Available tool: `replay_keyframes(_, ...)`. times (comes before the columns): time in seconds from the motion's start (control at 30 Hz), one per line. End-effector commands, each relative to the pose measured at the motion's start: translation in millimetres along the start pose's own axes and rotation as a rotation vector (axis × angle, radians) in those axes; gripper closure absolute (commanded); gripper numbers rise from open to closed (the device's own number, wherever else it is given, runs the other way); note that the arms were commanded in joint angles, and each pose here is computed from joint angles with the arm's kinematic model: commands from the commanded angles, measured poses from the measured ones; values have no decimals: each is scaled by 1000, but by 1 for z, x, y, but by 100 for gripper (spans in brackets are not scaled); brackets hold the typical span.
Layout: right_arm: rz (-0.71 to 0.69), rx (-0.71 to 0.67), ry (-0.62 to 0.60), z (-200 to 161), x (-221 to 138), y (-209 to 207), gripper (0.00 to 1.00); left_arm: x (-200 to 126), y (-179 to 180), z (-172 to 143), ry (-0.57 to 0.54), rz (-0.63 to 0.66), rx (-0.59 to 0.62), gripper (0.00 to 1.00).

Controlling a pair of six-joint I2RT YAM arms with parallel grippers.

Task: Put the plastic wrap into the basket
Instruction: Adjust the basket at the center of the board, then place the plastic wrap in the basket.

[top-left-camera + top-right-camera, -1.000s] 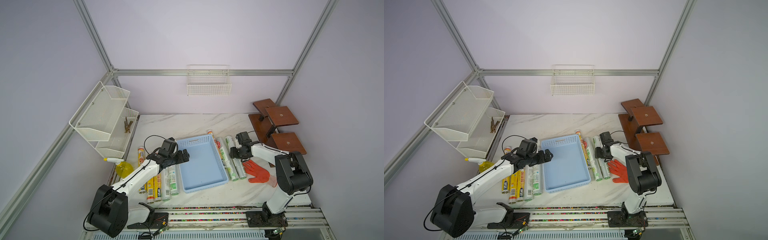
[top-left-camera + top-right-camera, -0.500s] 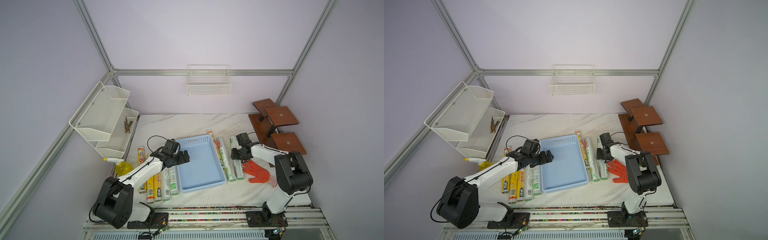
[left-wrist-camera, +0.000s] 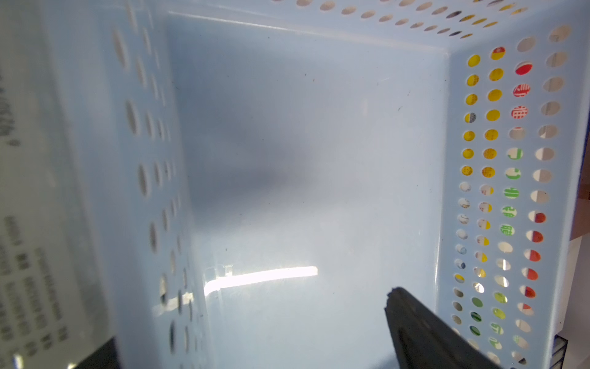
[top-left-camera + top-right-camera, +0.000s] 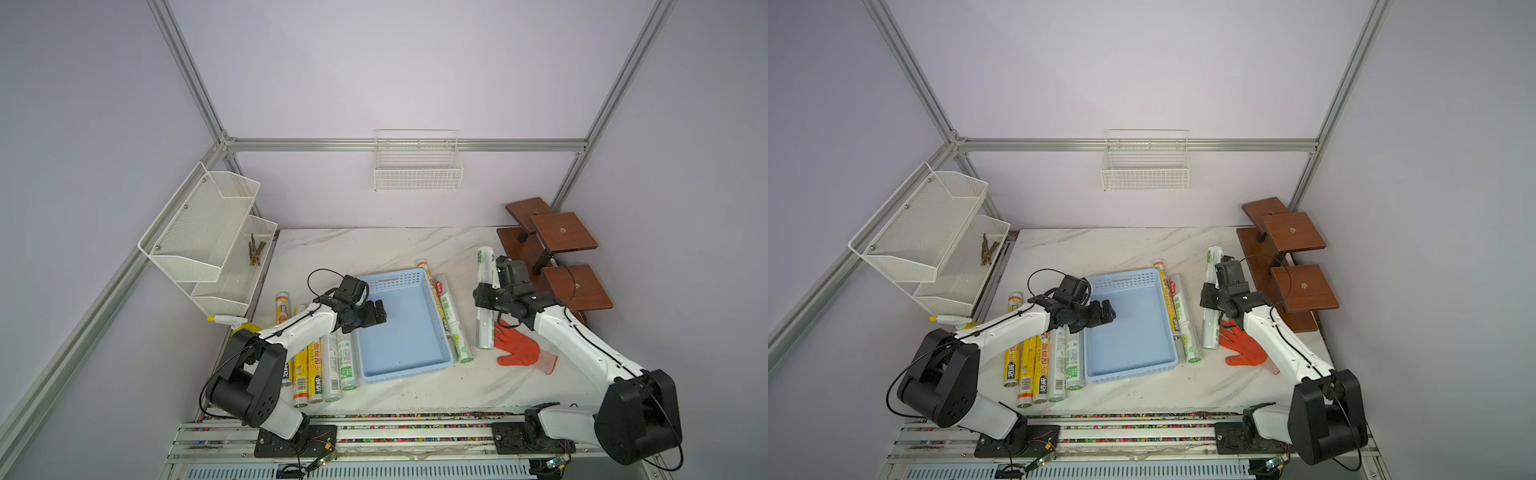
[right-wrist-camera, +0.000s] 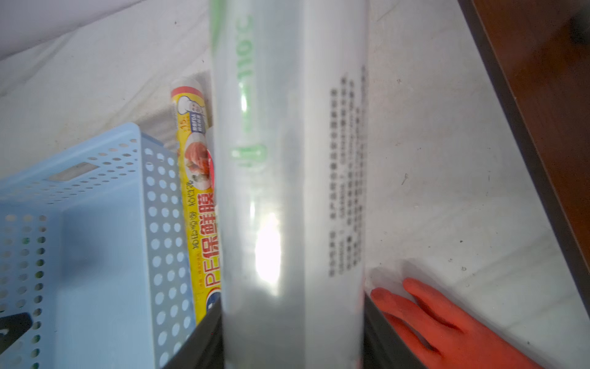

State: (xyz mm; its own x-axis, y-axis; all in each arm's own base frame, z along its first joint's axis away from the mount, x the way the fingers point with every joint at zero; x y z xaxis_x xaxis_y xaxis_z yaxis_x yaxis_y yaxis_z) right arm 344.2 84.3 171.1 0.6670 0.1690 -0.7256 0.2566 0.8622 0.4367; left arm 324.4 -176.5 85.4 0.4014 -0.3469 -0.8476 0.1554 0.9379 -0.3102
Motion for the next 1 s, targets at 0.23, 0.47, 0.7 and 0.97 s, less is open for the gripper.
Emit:
replay_keyframes(0.23,513,126,142,-11,-44,90,57,-10,-13,23,-67,-24,15,0)
replay_keyframes(0.47,672,224,216,-32,-43,145,57,-52,1,25,-183,57,5,0)
replay_keyframes(0.7,714,208,301,-68,-31,194,58,-93,18,19,-324,122,-9,0)
replay_keyframes(0.97,719,162,426,-118,-12,238,59,-118,26,6,-415,122,-18,0)
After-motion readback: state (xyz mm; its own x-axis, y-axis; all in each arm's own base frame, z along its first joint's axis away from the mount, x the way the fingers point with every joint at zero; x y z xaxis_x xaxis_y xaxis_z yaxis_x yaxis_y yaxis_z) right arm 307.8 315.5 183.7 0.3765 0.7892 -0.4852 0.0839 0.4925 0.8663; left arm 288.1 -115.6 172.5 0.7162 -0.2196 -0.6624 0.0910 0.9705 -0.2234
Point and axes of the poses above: each gripper's point midway between its finger pads, its own x axis out along the fingers, its own y axis along the line the jaws close on, z = x × y, the point moved 1 cm from there along -x, back along the fingers, and after that the axes turned 15 degrees about x, right-handed, at the moved point
